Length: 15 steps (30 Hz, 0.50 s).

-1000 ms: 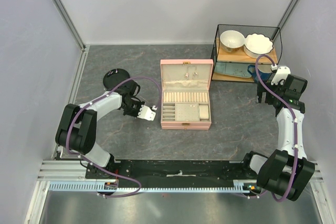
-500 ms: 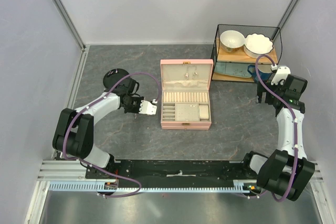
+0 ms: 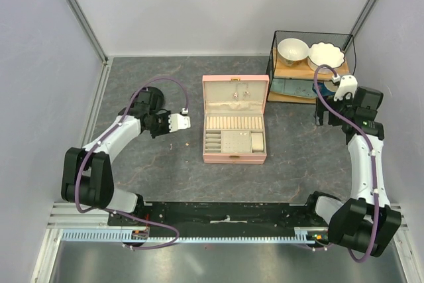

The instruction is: Organize the mixed jewelry

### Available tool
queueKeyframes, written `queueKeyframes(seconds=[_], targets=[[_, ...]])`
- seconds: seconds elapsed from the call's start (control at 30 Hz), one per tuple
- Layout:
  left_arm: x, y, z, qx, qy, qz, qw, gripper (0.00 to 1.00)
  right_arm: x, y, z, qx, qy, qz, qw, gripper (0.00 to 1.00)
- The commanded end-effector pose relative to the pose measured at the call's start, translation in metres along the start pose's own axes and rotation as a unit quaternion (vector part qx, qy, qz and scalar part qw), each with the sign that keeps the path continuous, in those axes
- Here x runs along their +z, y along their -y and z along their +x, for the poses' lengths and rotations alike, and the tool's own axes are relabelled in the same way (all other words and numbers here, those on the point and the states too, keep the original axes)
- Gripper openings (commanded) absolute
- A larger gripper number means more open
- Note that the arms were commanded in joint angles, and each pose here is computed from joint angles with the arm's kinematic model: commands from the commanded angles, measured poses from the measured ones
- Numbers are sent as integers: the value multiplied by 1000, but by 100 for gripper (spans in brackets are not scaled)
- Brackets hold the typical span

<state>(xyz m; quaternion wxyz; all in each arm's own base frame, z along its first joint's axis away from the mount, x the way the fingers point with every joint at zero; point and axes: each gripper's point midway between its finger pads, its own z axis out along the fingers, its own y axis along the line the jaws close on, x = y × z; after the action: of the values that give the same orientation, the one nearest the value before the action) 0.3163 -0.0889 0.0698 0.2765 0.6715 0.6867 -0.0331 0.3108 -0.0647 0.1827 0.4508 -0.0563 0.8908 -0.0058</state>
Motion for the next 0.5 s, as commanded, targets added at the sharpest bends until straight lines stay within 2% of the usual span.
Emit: queueKeyframes(seconds=[0.0,0.47], targets=[[0,16,-5,-30,20,19,999,27,-10,-5,-32,-21,38,-7,999,98],[26,41,0,-59,25,68,996,28,-21,-65,-75,-67,69,-68,993,98]])
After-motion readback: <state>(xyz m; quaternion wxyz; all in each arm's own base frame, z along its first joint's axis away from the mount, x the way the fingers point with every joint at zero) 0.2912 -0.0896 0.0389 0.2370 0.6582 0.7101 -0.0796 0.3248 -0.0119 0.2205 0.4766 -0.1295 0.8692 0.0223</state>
